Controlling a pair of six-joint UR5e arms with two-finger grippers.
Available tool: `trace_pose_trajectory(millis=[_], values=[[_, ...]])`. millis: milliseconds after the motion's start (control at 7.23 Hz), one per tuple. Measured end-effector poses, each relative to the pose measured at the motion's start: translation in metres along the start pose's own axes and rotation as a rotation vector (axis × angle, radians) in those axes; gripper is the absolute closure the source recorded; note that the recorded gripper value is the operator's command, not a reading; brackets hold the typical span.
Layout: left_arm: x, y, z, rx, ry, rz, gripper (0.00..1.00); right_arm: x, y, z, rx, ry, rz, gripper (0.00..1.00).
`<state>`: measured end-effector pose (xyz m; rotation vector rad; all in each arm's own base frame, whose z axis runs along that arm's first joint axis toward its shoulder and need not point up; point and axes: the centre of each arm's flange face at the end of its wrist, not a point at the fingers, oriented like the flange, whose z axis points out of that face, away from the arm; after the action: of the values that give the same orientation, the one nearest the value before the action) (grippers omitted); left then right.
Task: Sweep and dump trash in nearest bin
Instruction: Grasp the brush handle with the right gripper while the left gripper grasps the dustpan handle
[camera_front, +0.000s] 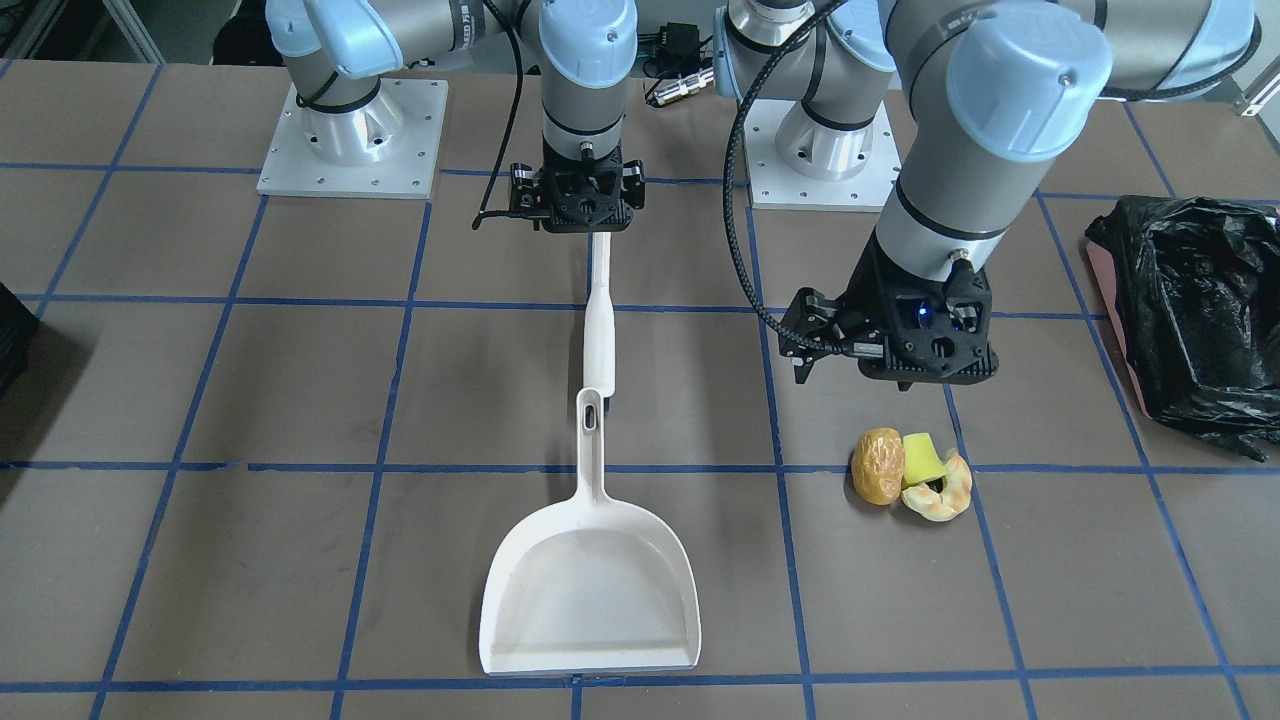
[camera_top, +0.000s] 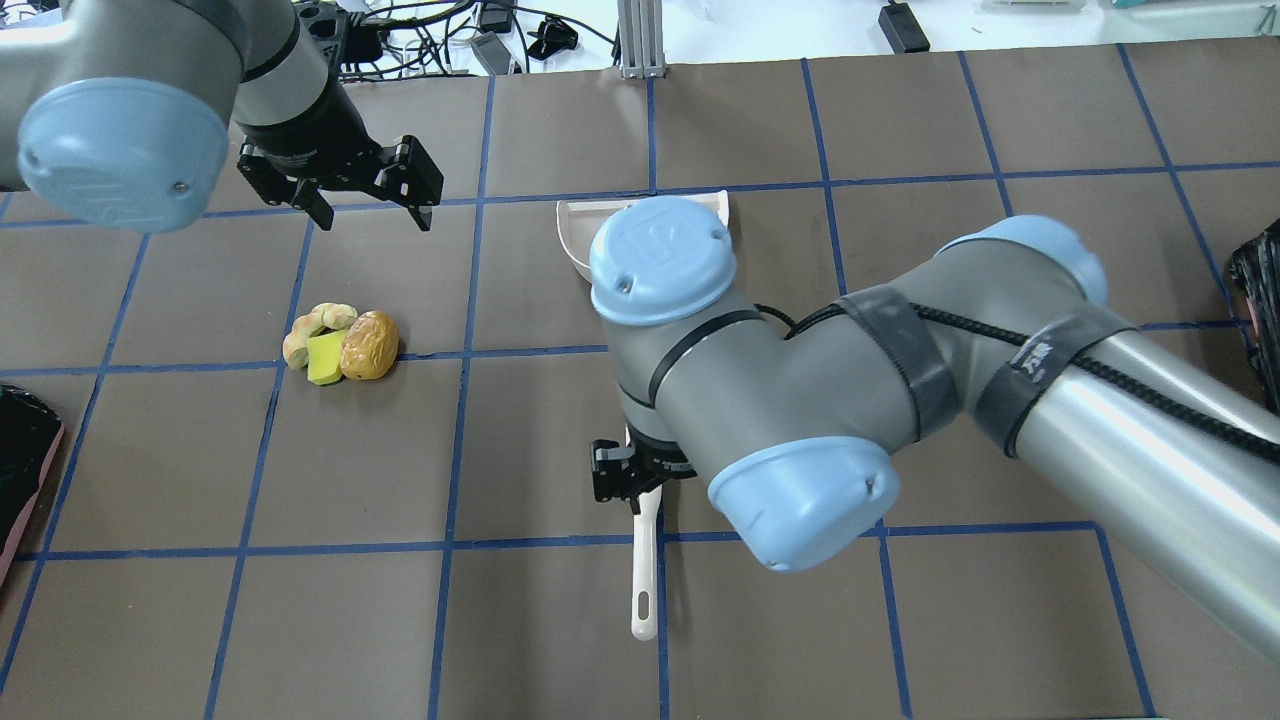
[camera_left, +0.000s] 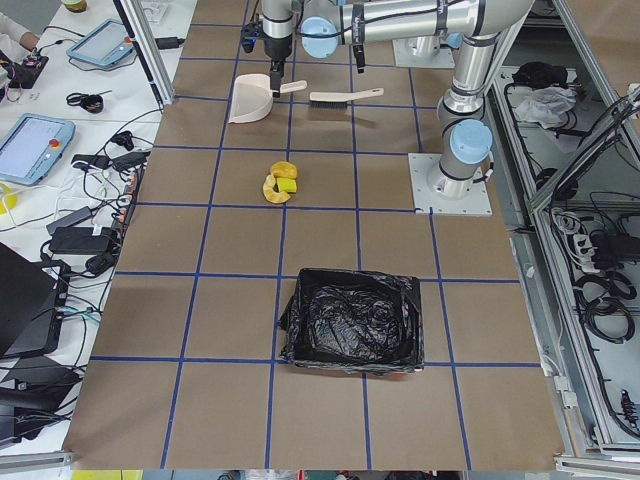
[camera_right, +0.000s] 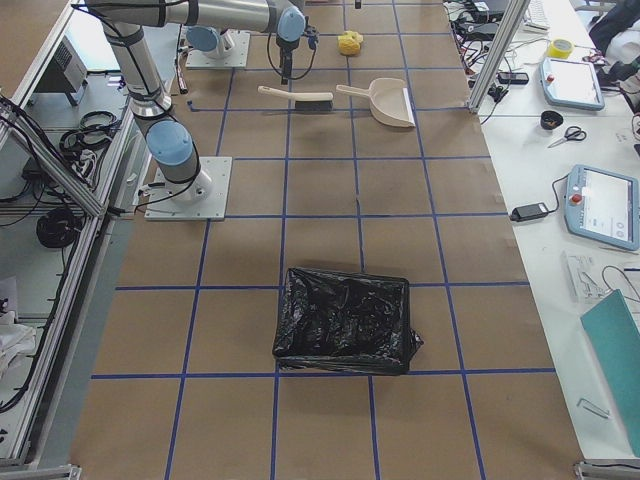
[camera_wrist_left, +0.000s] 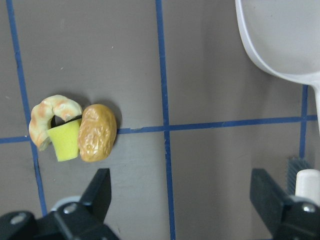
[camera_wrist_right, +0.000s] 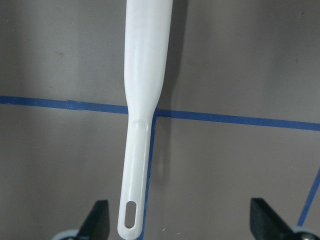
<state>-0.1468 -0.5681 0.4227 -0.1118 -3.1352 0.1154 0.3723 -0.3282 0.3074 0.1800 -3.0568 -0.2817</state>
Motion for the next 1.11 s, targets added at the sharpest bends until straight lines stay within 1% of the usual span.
trace_pose_trajectory(millis=[277,415,553,692,830,1107], values=[[0.041,-0.021,0.028,-0.015,0.004,0.028,0.0,-0.017,0.006,0.02,-0.022,0.004,-0.035,0.01],[0.066,-0.028,0.044,-0.022,0.006,0.044,0.0,-0.023,0.008,0.026,-0.041,-0.015,-0.071,0.02],[0.09,-0.031,0.06,-0.027,0.011,0.055,0.0,-0.027,0.009,0.028,-0.052,-0.033,-0.127,0.01],[0.112,-0.032,0.076,-0.027,0.017,0.048,0.0,-0.028,0.01,0.032,-0.055,-0.043,-0.17,0.01],[0.136,-0.033,0.093,-0.023,0.029,0.04,0.0,-0.026,0.011,0.042,-0.044,-0.047,-0.19,0.0],[0.175,-0.028,0.128,-0.04,0.048,0.041,0.0,-0.021,0.017,0.066,0.004,-0.062,-0.196,0.0]])
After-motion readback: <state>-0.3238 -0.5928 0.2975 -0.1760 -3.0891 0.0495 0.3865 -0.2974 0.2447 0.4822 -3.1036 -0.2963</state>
